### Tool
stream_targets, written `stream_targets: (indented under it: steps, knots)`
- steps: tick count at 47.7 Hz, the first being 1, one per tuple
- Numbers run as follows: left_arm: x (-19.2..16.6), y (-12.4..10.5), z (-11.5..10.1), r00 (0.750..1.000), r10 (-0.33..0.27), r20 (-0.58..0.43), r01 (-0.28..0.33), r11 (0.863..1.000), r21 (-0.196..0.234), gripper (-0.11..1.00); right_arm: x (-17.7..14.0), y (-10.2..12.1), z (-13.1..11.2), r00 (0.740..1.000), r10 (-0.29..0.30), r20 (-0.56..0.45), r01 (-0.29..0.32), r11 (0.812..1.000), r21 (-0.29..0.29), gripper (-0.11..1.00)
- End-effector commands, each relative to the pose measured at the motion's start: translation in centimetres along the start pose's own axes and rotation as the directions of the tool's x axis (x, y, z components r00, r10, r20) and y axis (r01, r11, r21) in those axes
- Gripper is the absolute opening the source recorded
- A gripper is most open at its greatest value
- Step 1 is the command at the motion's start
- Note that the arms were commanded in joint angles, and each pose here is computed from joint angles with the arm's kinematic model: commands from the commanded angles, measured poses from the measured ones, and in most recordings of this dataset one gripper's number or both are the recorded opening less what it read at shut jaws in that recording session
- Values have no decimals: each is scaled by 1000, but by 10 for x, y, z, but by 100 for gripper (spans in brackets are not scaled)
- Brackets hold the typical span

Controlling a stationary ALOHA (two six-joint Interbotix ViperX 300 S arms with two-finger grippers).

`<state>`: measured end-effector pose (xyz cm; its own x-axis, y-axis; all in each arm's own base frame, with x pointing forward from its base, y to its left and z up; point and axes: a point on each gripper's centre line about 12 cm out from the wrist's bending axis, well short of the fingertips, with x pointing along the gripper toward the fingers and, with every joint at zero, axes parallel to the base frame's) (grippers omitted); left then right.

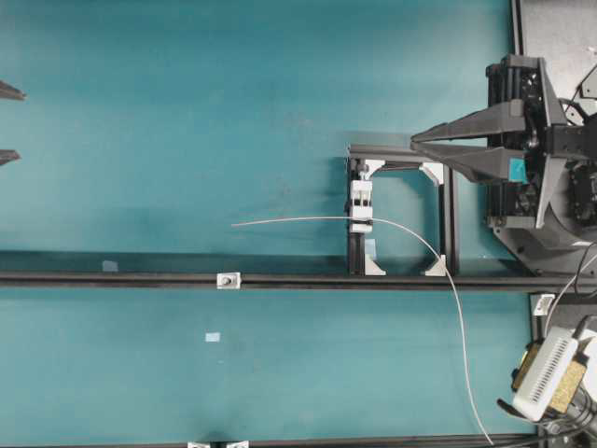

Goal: Insert the wire into the hole on the right side and pull it with the left arm.
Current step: 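Move the right gripper down over the white wire's free end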

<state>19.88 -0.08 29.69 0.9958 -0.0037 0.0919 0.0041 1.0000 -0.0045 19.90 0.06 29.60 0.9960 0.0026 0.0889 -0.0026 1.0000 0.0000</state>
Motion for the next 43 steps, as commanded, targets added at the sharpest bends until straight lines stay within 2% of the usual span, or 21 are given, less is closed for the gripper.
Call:
stream_targets:
  steps: [1,3,8,13,18,24,28,30,32,38,40,43]
  knots:
    - [-1,1,-9,1000,9,-5,-10,999,-32,24,1,0,-4,1000,0,-9,0,1000,8,24]
    - [-2,1,-11,1000,10,-5,-10,999,-37,22,2,0,-6,1000,0,-12,1,1000,12,22]
    - [-4,1,-17,1000,11,-6,-11,999,-50,2,4,0,-14,999,-1,-35,2,999,35,3]
    - [-4,1,-17,1000,10,-6,-11,998,-59,-7,8,0,-21,998,-1,-63,6,997,79,-1]
    - [-4,1,-21,1000,11,-17,-12,998,-59,0,12,0,-27,996,-1,-89,11,993,119,-1]
    - [-5,2,-25,1000,12,-28,-13,999,-53,25,14,0,-33,994,-1,-109,17,989,150,0]
    - [-6,1,-29,999,10,-37,-12,999,-53,49,14,0,-34,994,-1,-106,18,987,159,11]
    - [-7,1,-31,999,11,-42,-13,998,-54,61,14,0,-35,995,-1,-103,17,987,161,20]
    - [-7,1,-32,999,11,-45,-13,998,-54,69,14,0,-35,995,-1,-96,16,987,161,31]
    - [-8,1,-37,998,10,-61,-14,999,-53,67,13,0,-35,996,-1,-89,15,987,161,70]
    - [-8,1,-39,998,10,-69,-14,999,-52,67,13,0,-37,996,-1,-93,16,987,162,75]
    - [-7,1,-43,996,11,-84,-16,998,-54,67,14,0,-41,994,-1,-109,18,987,162,74]
